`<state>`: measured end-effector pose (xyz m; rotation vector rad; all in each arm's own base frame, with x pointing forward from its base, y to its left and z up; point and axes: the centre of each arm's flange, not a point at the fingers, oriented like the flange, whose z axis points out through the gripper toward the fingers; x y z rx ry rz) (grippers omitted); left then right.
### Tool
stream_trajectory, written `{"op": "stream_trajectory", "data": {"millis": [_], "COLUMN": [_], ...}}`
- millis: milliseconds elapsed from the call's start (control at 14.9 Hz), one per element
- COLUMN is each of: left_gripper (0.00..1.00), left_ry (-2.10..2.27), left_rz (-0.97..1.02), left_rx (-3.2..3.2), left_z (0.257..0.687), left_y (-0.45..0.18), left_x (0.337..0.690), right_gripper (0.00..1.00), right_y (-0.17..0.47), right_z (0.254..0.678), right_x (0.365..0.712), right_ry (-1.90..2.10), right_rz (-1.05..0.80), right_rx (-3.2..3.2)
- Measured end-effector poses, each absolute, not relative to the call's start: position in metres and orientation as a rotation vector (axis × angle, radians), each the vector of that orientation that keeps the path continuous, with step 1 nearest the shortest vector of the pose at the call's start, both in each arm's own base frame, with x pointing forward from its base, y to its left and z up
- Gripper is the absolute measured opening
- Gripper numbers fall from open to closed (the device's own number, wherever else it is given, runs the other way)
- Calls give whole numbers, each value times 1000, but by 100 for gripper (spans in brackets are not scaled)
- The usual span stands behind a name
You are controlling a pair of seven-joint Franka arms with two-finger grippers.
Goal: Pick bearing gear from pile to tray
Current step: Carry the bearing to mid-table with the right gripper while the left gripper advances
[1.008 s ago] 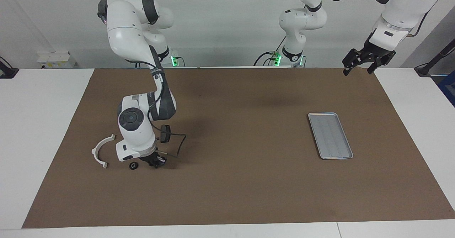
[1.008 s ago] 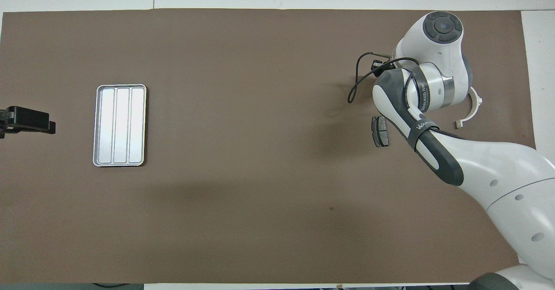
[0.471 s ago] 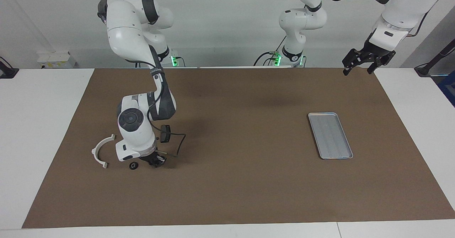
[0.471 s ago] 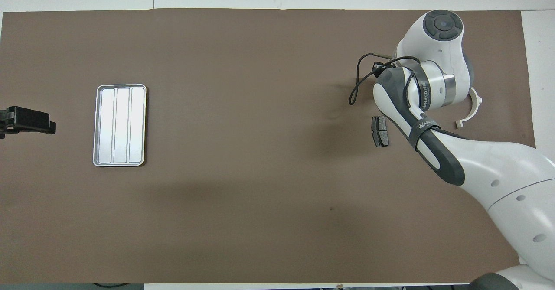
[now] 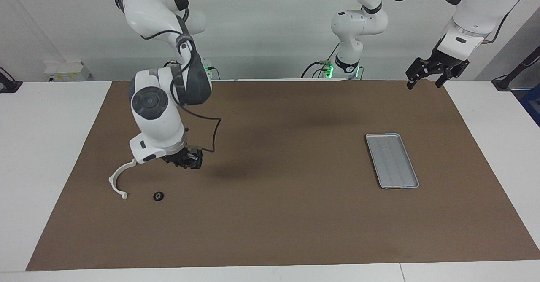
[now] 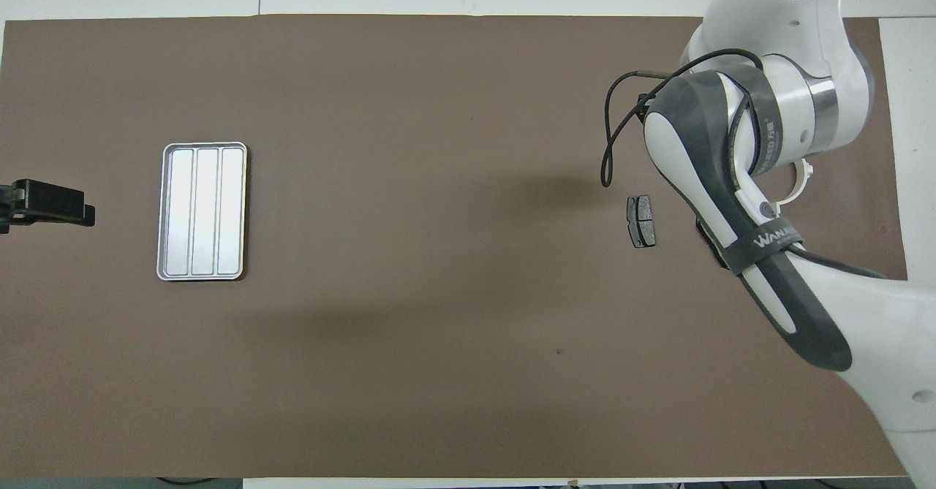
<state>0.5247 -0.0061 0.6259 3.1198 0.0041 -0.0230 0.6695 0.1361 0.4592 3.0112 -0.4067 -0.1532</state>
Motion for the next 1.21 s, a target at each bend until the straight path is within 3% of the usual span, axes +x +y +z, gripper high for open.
{"op": "stream_trajectory", "data": {"millis": [269,605,807,1210], "left_gripper": [100,100,100,100], "left_ry": [11,25,51,75], "left_rz": [-23,-40,13,57], "left_rx": [3119,3118,3117,3115], "left_z": [626,621,607,581], "left_y": [-4,1,7,7], "left_x": [525,524,525,516], "right_gripper": [23,23,23,23], "right_y": [224,381,428,466], "right_z": [503,509,482,384], "right_x": [626,557,533,508], "right_ry": [-674,-1046,-1160,-1216], "right_rz": [-171,-95,-76,-49], "right_rx": [2996,2956,2956,2946]}}
